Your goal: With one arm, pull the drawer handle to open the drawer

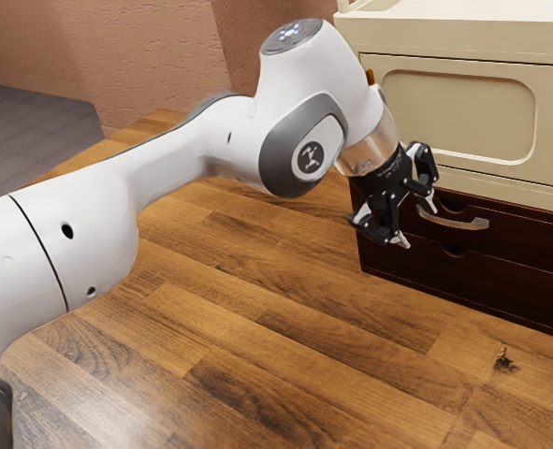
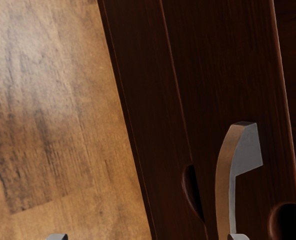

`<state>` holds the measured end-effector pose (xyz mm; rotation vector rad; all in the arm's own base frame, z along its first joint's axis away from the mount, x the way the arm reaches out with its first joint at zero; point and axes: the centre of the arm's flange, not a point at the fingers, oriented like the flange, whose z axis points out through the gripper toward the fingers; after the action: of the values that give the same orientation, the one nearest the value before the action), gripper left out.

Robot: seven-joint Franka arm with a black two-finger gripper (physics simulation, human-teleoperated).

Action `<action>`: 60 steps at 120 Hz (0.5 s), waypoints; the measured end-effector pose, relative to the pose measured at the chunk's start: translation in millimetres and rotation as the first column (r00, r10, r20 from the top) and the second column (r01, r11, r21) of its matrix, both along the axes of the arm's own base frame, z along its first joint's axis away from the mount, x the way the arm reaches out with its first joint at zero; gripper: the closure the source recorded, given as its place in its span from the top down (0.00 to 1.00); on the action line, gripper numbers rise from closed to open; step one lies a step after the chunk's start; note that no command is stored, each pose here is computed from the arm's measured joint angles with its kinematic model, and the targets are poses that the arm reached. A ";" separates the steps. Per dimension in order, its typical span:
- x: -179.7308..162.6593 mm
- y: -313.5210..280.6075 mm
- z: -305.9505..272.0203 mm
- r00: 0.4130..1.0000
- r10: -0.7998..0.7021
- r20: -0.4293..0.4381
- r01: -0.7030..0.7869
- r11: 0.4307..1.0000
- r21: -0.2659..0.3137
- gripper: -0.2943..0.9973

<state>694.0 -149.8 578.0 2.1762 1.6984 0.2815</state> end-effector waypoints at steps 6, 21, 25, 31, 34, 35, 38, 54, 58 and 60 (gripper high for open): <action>0.3 0.2 -0.6 1.000 0.005 -0.001 -0.005 1.000 -0.002 0.54; 4.9 3.5 -6.7 1.000 0.022 -0.007 -0.022 1.000 -0.004 0.53; 7.7 3.7 -7.4 1.000 0.025 -0.003 -0.025 1.000 -0.006 0.53; 10.6 3.5 -8.3 1.000 0.030 0.001 -0.030 1.000 -0.008 0.53; 11.4 3.4 -8.7 1.000 0.031 0.002 -0.031 0.999 -0.009 0.53; 11.6 3.3 -8.7 0.999 0.032 0.003 -0.032 0.999 -0.009 0.53; 12.1 3.3 -8.8 0.999 0.034 0.004 -0.034 0.999 -0.010 0.53; 12.8 2.1 -8.6 0.999 0.039 0.007 -0.039 0.999 -0.015 0.53; 12.8 1.7 -8.5 0.999 0.040 0.008 -0.040 0.999 -0.016 0.53; 12.9 1.6 -8.4 0.999 0.041 0.008 -0.040 0.999 -0.017 0.53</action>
<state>706.9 -148.2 569.6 2.1279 1.7356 0.2865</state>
